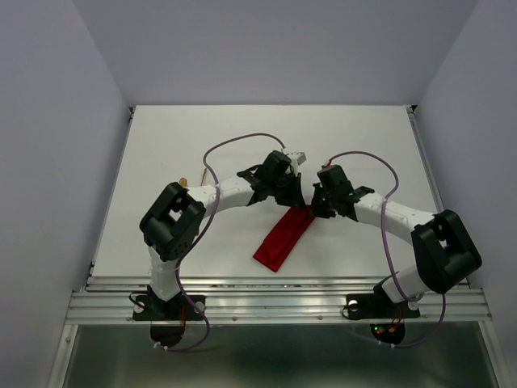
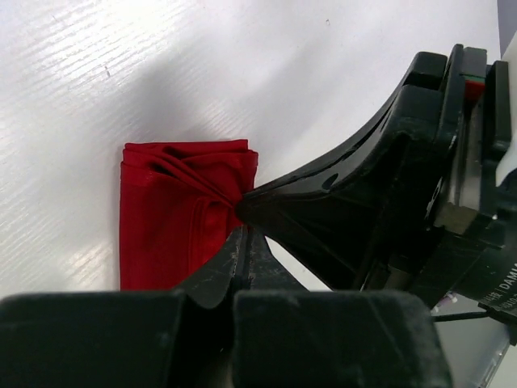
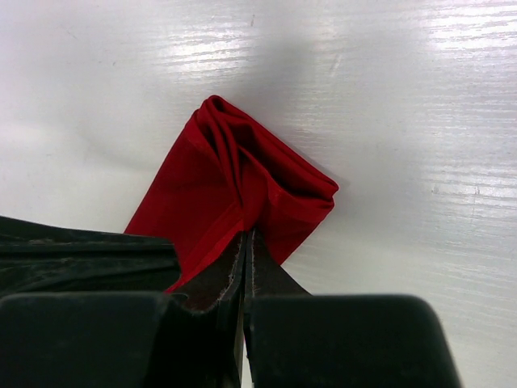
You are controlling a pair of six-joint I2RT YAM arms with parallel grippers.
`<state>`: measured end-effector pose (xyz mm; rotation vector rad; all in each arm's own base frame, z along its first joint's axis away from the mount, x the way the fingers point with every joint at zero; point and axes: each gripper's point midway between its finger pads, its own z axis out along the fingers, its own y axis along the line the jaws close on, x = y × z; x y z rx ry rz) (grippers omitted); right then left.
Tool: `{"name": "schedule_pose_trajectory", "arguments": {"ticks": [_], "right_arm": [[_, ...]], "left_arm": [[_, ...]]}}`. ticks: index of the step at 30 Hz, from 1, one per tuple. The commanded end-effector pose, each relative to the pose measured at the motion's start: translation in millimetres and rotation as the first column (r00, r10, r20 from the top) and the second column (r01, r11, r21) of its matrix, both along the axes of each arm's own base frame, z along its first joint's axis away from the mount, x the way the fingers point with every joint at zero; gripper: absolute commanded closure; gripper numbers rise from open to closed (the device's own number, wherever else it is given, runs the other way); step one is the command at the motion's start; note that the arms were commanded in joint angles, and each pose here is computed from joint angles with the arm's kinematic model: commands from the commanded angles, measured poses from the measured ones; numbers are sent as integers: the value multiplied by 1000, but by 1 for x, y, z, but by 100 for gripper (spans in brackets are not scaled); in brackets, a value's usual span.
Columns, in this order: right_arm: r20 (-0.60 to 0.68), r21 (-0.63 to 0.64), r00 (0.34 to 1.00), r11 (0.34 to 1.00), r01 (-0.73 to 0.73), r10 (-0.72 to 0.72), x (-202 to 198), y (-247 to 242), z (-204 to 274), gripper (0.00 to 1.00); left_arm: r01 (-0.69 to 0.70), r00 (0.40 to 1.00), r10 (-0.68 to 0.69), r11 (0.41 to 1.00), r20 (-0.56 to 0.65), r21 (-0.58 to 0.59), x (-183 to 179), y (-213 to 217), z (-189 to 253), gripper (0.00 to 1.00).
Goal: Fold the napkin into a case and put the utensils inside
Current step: Stuff the top corner of the smaller-rectangle-folded napkin into the folded napkin.
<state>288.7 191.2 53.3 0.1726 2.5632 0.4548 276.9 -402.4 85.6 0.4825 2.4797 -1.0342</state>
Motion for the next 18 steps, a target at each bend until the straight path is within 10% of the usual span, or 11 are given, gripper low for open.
{"name": "schedule_pose_trajectory", "arguments": {"ticks": [1, 18], "right_arm": [[62, 33, 998, 999, -5, 3, 19, 10, 17, 99], [64, 27, 998, 1000, -9, 8, 19, 10, 18, 99]], "left_arm": [[8, 999, -8, 1000, 33, 11, 1, 10, 4, 100], [-80, 997, 79, 994, 23, 68, 31, -2, -38, 100]]}}
